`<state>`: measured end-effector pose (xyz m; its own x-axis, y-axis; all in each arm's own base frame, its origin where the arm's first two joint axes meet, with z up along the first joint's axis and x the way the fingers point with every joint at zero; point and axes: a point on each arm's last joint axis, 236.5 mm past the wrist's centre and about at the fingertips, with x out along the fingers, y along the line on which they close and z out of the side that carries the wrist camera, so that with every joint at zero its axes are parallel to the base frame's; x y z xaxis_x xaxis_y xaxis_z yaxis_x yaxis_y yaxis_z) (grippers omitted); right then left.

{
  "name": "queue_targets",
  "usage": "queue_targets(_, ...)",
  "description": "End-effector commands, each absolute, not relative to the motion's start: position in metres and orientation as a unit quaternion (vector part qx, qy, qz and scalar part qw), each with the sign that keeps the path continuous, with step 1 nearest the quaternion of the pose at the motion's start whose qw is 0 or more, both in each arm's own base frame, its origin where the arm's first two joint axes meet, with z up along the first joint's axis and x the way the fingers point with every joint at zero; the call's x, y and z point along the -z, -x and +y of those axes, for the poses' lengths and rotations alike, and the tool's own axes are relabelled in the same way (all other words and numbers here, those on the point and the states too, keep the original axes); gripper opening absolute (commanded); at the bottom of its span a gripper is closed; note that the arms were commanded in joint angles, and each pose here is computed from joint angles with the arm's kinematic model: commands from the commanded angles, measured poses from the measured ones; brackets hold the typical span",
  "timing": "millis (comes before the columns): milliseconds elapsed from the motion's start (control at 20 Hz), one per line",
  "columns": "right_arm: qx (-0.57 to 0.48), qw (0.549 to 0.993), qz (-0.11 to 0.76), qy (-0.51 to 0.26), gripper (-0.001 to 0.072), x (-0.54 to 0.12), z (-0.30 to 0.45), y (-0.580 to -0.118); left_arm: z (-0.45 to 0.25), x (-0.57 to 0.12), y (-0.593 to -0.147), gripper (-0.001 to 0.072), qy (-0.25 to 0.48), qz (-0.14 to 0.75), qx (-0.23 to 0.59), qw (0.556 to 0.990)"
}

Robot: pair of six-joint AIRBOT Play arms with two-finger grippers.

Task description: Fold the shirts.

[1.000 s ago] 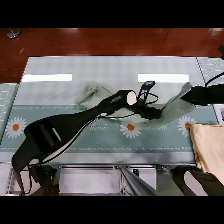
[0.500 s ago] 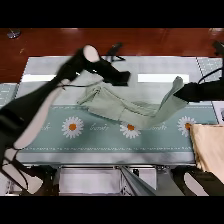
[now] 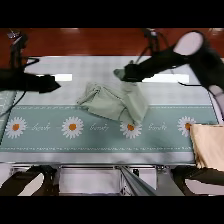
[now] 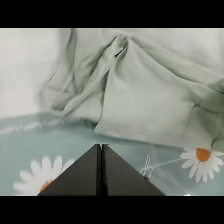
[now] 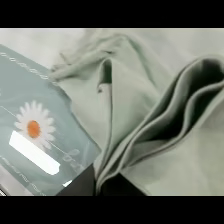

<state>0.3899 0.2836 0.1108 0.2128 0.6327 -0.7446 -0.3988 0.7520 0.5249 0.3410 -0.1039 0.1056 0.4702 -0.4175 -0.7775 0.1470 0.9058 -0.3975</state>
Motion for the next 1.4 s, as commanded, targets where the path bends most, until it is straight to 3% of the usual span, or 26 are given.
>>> queue_targets(0,-0.374,0.742,0.545,-0.111,0.0017,-0.075,0.372,-0.411,-0.088,-0.072,-0.277,0.0035,0.186,0.461,0.126,0.858)
queue_targets(200,-0.394,0.704,0.576,-0.132,0.0018,-0.019,0.439,-0.417,-0.108,-0.026,-0.236,0.0035,0.246,0.473,0.141,0.834)
queue_targets(250,-0.398,0.692,0.582,-0.152,0.0111,-0.007,0.450,-0.415,-0.110,-0.018,-0.233,0.0035,0.257,0.477,0.140,0.829)
queue_targets(350,-0.405,0.671,0.594,-0.181,0.0646,0.002,0.456,-0.413,-0.108,-0.008,-0.235,0.0035,0.263,0.478,0.131,0.827)
queue_targets(500,-0.409,0.661,0.596,-0.204,0.0633,-0.031,0.416,-0.429,-0.105,-0.006,-0.243,0.0035,0.267,0.473,0.122,0.831)
queue_targets(650,-0.414,0.657,0.597,-0.199,0.0632,-0.096,0.314,-0.436,-0.105,-0.004,-0.242,0.0035,0.268,0.476,0.122,0.829)
queue_targets(750,-0.384,0.689,0.595,-0.154,0.0632,-0.130,0.231,-0.427,-0.106,-0.003,-0.240,0.0036,0.267,0.480,0.124,0.826)
queue_targets(900,-0.239,0.768,0.589,-0.084,0.0632,-0.136,0.113,-0.410,-0.107,-0.002,-0.239,0.0036,0.267,0.484,0.125,0.824)
queue_targets(1000,-0.171,0.803,0.555,-0.134,0.0632,-0.116,0.078,-0.398,-0.107,-0.002,-0.239,0.0036,0.267,0.483,0.125,0.825)
queue_targets(1100,-0.102,0.808,0.544,-0.201,0.0632,-0.059,0.065,-0.370,-0.107,-0.002,-0.239,0.0036,0.267,0.483,0.125,0.825)
queue_targets(1250,-0.068,0.753,0.558,-0.343,0.0631,0.029,0.101,-0.319,-0.106,-0.003,-0.240,0.0036,0.267,0.482,0.124,0.825)
queue_targets(1350,-0.094,0.720,0.572,-0.381,0.0631,0.056,0.134,-0.307,-0.106,-0.002,-0.240,0.0036,0.267,0.482,0.124,0.825)
